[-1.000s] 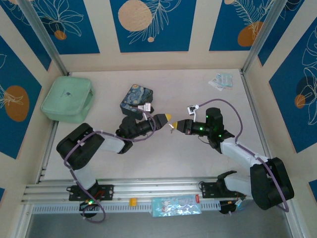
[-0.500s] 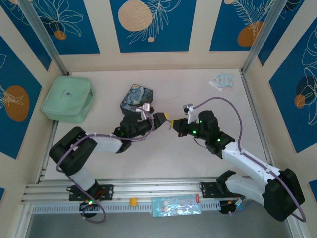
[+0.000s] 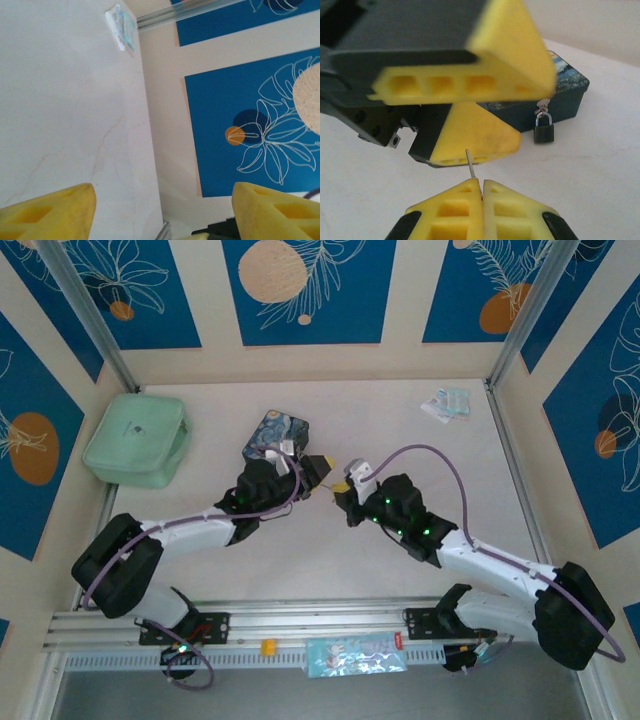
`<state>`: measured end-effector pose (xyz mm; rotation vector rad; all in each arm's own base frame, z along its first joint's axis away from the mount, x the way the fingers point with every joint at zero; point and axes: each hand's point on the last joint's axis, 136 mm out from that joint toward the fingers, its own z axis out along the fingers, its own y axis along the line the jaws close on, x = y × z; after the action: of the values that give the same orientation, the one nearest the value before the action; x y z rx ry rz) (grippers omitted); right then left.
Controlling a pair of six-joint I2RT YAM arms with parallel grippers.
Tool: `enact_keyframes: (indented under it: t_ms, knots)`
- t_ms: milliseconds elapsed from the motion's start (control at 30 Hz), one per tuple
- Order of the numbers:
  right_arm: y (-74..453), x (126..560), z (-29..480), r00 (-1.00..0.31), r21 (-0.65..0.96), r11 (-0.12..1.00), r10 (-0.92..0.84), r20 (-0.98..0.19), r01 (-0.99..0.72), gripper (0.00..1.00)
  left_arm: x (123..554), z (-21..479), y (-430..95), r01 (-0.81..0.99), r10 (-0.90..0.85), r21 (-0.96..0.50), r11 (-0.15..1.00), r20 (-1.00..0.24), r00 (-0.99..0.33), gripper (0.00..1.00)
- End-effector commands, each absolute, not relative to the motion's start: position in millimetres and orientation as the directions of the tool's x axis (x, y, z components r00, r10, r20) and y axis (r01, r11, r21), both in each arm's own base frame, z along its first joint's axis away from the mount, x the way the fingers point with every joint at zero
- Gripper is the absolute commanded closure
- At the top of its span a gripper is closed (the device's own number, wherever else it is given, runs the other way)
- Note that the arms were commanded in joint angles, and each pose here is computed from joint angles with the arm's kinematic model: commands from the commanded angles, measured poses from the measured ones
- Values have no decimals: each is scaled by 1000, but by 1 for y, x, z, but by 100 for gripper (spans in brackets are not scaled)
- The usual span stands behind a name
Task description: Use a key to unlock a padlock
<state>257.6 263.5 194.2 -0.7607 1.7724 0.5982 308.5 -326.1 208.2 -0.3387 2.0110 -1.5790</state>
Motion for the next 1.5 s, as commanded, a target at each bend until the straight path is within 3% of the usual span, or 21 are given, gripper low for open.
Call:
enact_keyframes:
  t_ms: [0,167,400,900,1000,1200,1467]
  knots:
    - [265,269,209,-43,-176,694,-286,-957,-698,100,313,211,-325,96,-539,-955,282,-240,-807,32]
    - [270,271,214,49,-297,711,-348,-936,-637,100,314,209,-324,82,-541,-952,294,-236,-807,34]
    - [277,273,202,115,-433,688,-457,-882,-583,100,315,213,-321,78,-563,-957,281,-230,-794,46]
    - [279,278,194,121,-477,692,-498,-859,-542,100,315,207,-313,66,-584,-953,294,-234,-778,56]
    - [284,275,192,135,-491,676,-509,-850,-550,100,315,207,-314,67,-582,-953,295,-235,-778,61]
    - [290,272,193,148,-485,672,-495,-856,-559,100,315,205,-314,65,-580,-951,301,-236,-780,84]
    - [294,263,204,172,-464,662,-459,-872,-589,100,318,205,-310,80,-588,-942,325,-267,-764,97]
